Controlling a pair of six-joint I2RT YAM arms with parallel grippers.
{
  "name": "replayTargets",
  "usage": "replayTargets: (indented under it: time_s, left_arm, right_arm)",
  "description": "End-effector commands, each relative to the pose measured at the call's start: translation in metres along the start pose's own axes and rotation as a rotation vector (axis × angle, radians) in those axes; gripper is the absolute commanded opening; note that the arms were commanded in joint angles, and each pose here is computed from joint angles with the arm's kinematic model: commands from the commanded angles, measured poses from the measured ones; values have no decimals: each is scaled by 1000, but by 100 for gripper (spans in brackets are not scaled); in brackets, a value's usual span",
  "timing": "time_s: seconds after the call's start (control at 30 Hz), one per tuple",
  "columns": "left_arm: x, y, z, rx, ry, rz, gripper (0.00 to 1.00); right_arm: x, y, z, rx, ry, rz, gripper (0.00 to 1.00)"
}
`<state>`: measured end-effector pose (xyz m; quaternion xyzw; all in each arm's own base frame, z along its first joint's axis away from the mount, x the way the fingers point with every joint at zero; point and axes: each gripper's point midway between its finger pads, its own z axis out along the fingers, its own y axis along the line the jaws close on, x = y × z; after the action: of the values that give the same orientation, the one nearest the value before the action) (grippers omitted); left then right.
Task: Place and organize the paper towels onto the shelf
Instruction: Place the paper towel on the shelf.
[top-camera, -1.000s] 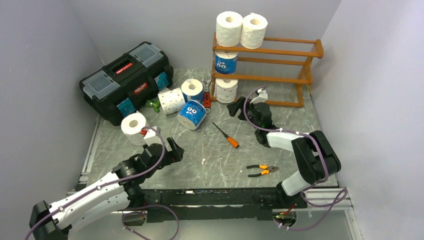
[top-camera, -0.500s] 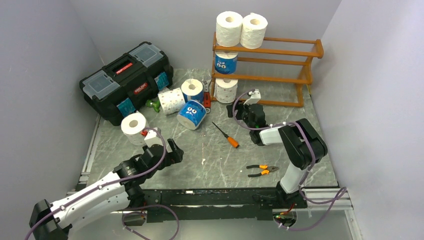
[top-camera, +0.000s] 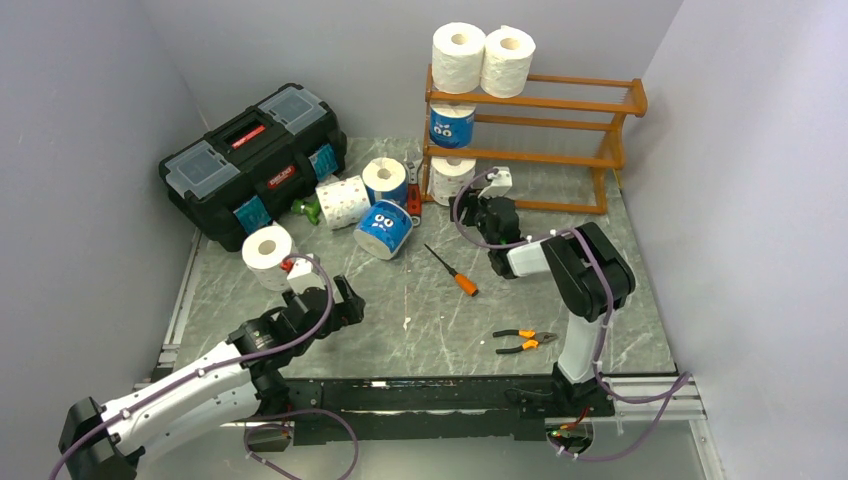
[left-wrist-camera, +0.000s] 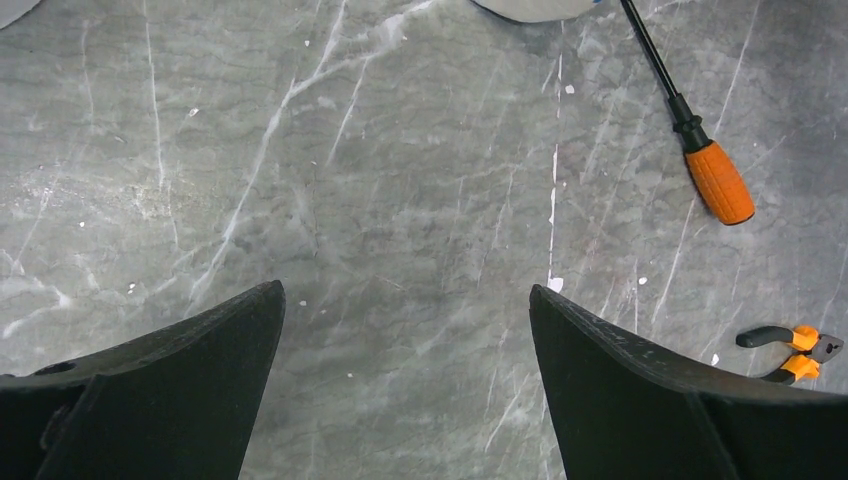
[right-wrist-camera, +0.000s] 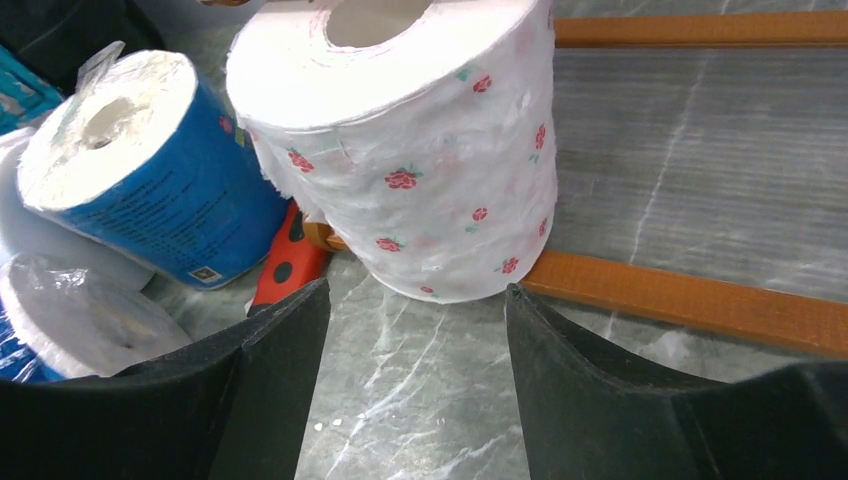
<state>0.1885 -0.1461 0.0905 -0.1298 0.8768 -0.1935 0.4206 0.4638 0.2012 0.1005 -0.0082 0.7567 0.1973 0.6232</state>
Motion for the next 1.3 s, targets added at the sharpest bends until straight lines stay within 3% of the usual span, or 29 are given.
replayTargets:
  time_s: [0.0,0.37,1.27]
  left_arm:
    - [-18,-11,-4,6,-45,-25,99]
    - [-17,-10,-1,-12,-38,-13,99]
    - [-17,-7,1,-36,-39,3,99]
  right_arm:
    - [-23,5,14,-1,-83,26,66]
    - [-20,6,28,8,-72,58,50]
    - [-9,5,64,45,-32,130,50]
